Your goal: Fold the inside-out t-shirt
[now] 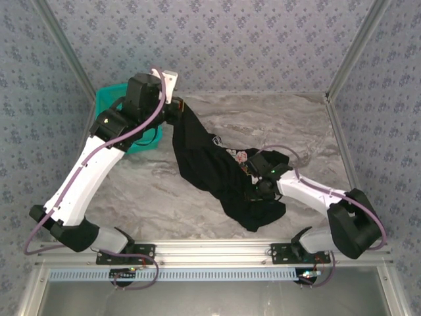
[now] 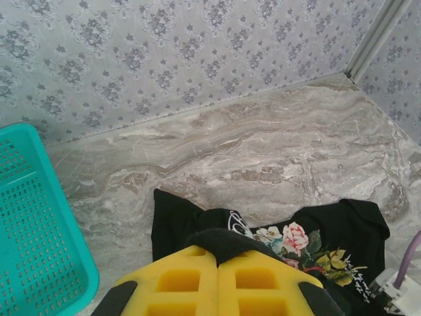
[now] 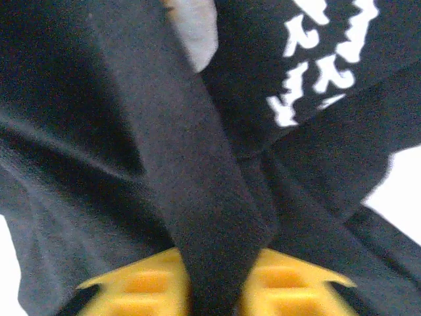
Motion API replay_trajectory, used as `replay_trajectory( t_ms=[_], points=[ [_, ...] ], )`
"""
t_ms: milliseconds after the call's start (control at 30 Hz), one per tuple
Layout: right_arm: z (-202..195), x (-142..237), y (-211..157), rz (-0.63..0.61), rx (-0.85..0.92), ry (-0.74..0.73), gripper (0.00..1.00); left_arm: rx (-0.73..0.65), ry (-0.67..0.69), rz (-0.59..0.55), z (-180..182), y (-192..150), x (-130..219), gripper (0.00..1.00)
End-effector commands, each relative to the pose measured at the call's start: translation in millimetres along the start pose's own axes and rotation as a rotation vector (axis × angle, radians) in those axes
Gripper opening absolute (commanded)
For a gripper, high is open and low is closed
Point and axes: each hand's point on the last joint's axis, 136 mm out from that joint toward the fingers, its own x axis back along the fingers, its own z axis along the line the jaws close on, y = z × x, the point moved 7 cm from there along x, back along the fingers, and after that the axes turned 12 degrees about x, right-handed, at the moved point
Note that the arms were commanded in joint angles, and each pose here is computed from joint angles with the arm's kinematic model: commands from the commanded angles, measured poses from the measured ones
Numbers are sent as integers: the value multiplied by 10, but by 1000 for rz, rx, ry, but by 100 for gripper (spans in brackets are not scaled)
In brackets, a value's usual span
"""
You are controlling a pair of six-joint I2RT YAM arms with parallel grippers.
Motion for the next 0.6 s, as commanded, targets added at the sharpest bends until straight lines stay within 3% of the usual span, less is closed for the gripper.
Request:
replay_trajectory(
  t_ms=[0, 200, 300, 433, 567],
  points=[
    [-165, 457, 133, -114, -20, -128, 8, 45, 31, -123, 107, 179, 245, 0],
    [-408, 1583, 410, -429, -34, -252, 1, 131, 89, -314, 350, 413, 601, 0],
    [-427, 1847, 560, -518, -17, -276, 1, 164, 132, -404, 493, 530, 839, 0],
    [-254, 1700, 609, -464, 45, -223, 3, 181, 215, -486, 690, 611, 1152, 0],
    [123, 1071, 338, -286, 98, -76, 7, 177, 363, -460, 963, 452, 1279, 0]
  ],
)
